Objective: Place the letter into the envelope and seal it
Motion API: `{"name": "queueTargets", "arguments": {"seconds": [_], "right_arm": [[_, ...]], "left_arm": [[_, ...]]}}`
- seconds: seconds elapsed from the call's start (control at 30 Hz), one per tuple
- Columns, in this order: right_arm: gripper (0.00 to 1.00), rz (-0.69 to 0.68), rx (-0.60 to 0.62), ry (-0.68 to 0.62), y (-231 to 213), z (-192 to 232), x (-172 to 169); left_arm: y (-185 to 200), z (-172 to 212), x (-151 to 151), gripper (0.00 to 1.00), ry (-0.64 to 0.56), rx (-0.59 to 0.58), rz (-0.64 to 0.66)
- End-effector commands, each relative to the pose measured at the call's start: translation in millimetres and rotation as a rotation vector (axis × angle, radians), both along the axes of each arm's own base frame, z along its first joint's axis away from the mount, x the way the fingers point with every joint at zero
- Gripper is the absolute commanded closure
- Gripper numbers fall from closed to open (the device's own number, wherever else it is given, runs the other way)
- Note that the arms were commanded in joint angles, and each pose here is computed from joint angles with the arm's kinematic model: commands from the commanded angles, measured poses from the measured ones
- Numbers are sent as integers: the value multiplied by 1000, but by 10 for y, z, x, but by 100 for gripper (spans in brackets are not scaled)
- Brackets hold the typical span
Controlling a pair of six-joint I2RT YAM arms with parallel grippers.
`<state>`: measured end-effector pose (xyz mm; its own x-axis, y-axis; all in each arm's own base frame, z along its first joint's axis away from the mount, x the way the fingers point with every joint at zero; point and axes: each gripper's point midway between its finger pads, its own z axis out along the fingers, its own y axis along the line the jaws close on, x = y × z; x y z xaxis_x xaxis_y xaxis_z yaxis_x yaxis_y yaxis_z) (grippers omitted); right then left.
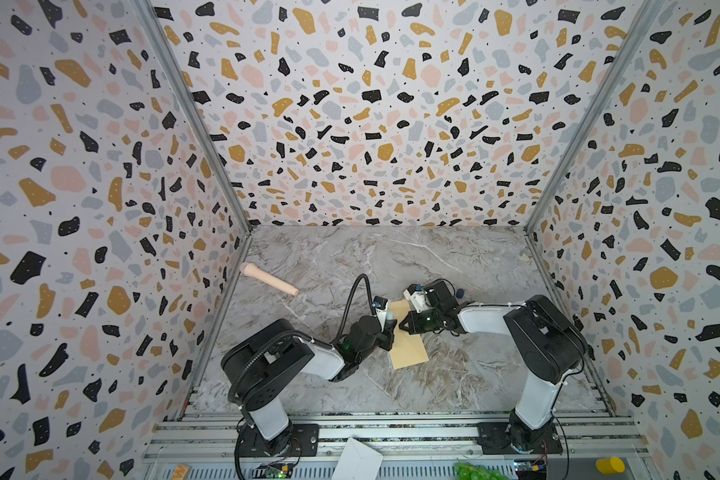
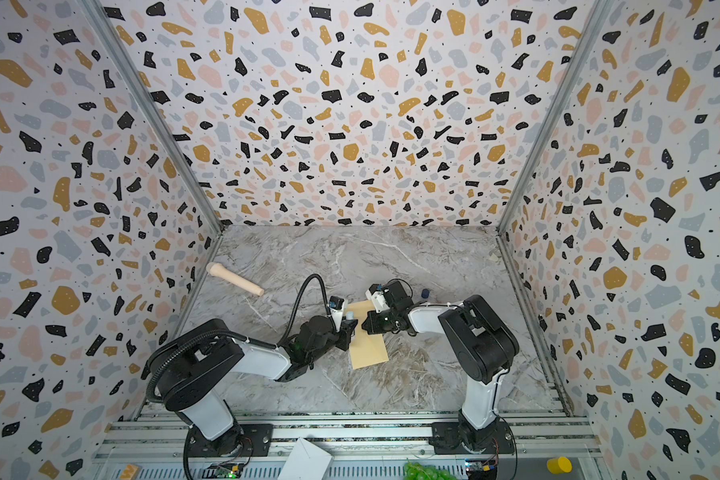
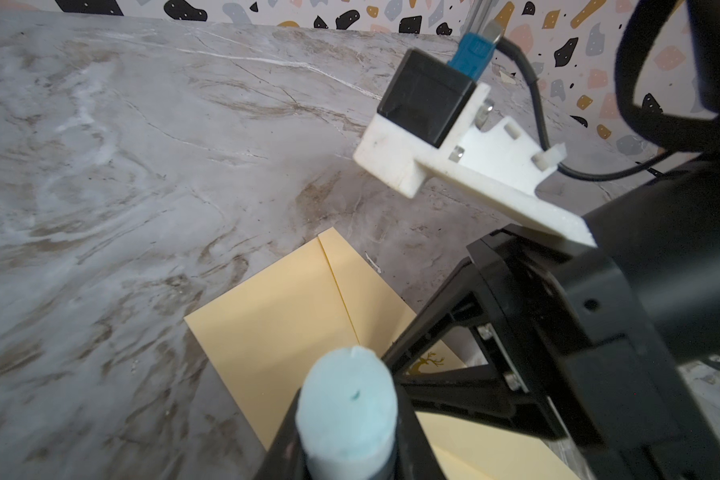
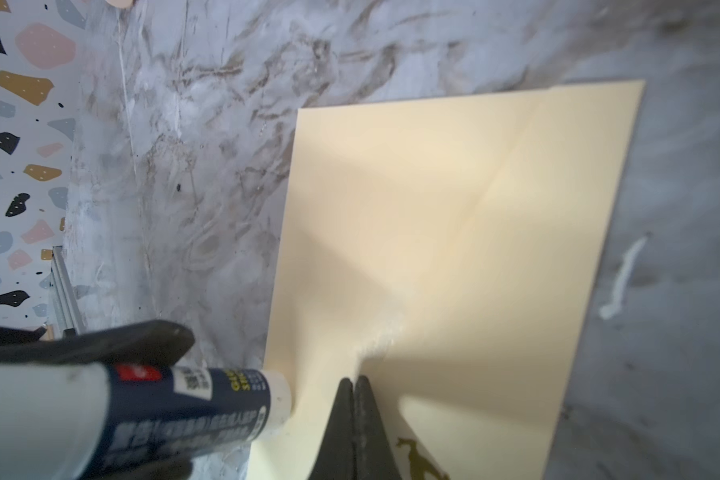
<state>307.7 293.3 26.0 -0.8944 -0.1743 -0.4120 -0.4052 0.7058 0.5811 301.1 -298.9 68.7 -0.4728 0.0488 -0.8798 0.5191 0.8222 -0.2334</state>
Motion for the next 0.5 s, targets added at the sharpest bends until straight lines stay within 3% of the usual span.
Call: {"name": "queueTargets", "arguments": {"seconds": [0.0, 0.27, 0.47], "right_arm": [[100, -29, -61, 6, -109, -102, 143], [100, -59, -63, 4, -143, -122, 354], [100, -20, 7, 1, -55, 11, 246]], "left_arm": [[-11, 31, 76, 100, -19, -6, 18], [-7, 17, 78, 100, -17, -4, 20], [-11, 1, 74, 100, -11, -6, 21]]}}
